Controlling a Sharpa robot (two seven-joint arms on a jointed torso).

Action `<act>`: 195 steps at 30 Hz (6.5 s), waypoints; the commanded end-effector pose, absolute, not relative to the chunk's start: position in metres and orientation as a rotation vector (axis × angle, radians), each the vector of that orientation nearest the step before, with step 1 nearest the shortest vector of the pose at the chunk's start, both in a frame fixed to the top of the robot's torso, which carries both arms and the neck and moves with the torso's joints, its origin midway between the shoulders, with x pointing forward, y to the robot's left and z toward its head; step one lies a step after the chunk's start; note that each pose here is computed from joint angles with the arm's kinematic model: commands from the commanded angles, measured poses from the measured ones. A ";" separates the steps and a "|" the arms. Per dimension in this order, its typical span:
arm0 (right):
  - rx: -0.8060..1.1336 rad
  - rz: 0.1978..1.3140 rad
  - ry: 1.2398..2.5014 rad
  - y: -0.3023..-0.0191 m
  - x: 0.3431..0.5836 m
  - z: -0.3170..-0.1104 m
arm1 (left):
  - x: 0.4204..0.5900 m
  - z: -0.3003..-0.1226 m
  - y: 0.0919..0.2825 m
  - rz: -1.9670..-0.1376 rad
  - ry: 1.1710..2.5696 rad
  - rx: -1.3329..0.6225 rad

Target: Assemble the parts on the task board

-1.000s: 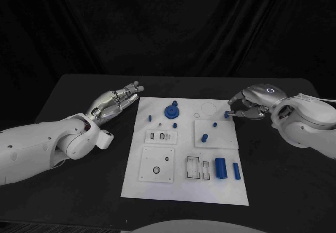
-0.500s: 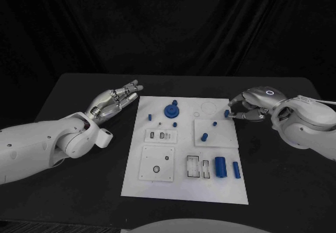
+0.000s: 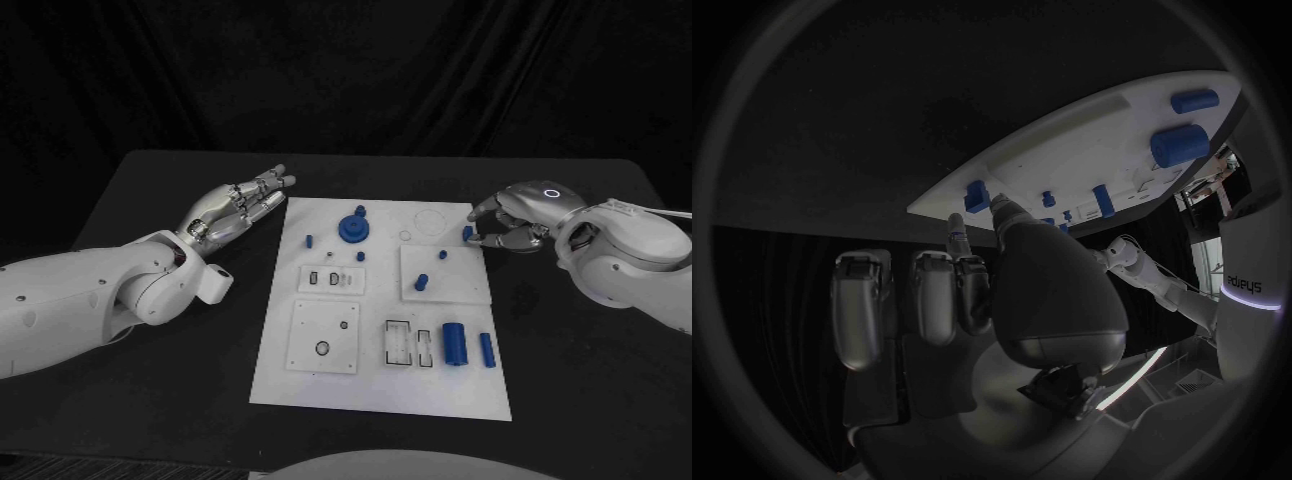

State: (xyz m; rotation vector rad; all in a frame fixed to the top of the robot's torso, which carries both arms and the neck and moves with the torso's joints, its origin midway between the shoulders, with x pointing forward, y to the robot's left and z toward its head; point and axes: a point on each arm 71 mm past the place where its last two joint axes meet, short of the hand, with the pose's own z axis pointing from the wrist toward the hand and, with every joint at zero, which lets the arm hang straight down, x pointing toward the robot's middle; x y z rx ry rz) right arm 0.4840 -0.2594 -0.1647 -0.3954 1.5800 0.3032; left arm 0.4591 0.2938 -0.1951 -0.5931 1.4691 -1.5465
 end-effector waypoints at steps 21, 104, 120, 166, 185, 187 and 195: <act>-0.399 0.312 1.563 -0.256 0.487 -0.171 | 0.459 -0.193 0.290 -1.596 1.447 -0.569; -0.540 0.659 1.530 -0.090 0.442 -0.188 | 0.461 -0.195 0.285 -1.596 1.459 -0.570; -0.550 0.660 1.546 -0.078 0.443 -0.195 | 0.461 -0.195 0.284 -1.599 1.462 -0.570; -0.590 0.668 1.564 -0.071 0.443 -0.198 | 0.464 -0.196 0.280 -1.607 1.470 -0.567; -0.520 0.782 1.294 -0.089 0.436 -0.144 | 0.456 -0.191 0.292 -1.538 1.413 -0.574; -0.514 0.774 1.243 -0.098 0.437 -0.124 | 0.455 -0.189 0.293 -1.513 1.393 -0.574; -0.467 0.704 1.181 -0.132 0.441 -0.082 | 0.453 -0.178 0.297 -1.366 1.347 -0.510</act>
